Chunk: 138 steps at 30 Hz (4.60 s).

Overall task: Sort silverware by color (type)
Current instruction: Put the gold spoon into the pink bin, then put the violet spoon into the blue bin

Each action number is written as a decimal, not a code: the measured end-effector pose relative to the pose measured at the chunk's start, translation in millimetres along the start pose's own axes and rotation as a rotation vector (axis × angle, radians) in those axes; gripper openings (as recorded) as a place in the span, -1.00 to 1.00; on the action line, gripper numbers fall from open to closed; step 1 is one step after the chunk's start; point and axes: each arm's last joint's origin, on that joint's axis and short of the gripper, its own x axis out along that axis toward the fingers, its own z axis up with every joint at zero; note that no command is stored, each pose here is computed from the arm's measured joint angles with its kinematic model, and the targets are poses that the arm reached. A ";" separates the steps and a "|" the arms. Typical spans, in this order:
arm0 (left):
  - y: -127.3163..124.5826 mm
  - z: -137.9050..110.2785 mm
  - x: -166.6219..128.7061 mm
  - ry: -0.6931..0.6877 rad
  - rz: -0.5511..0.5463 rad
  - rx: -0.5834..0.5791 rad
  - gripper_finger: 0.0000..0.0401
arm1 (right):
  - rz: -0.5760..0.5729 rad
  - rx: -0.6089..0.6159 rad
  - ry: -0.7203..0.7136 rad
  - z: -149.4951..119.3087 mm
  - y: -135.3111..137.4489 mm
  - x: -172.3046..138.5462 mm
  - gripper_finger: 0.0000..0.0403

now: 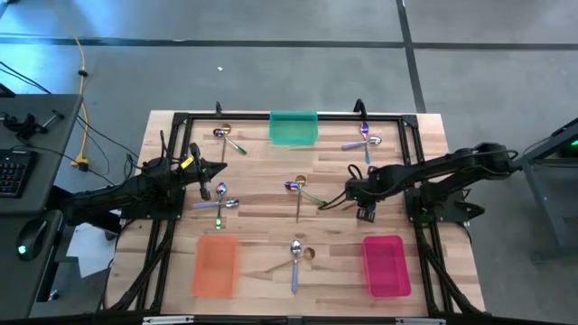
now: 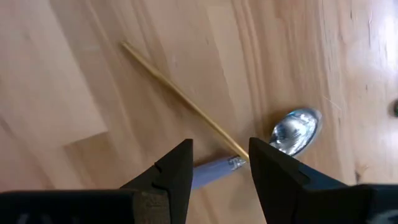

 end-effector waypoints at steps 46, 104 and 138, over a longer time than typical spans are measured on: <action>0.0 0.0 0.0 0.000 0.000 0.000 -1.00 | 0.094 0.218 0.039 66.9 -1.1 -17.9 -0.99; 0.0 0.0 0.0 0.000 0.000 0.000 -1.00 | 0.124 0.872 0.118 -94.1 170.6 -37.4 -1.00; 0.0 0.0 0.0 0.000 0.000 0.000 -1.00 | 0.210 0.631 0.198 -92.0 179.0 -47.1 -0.76</action>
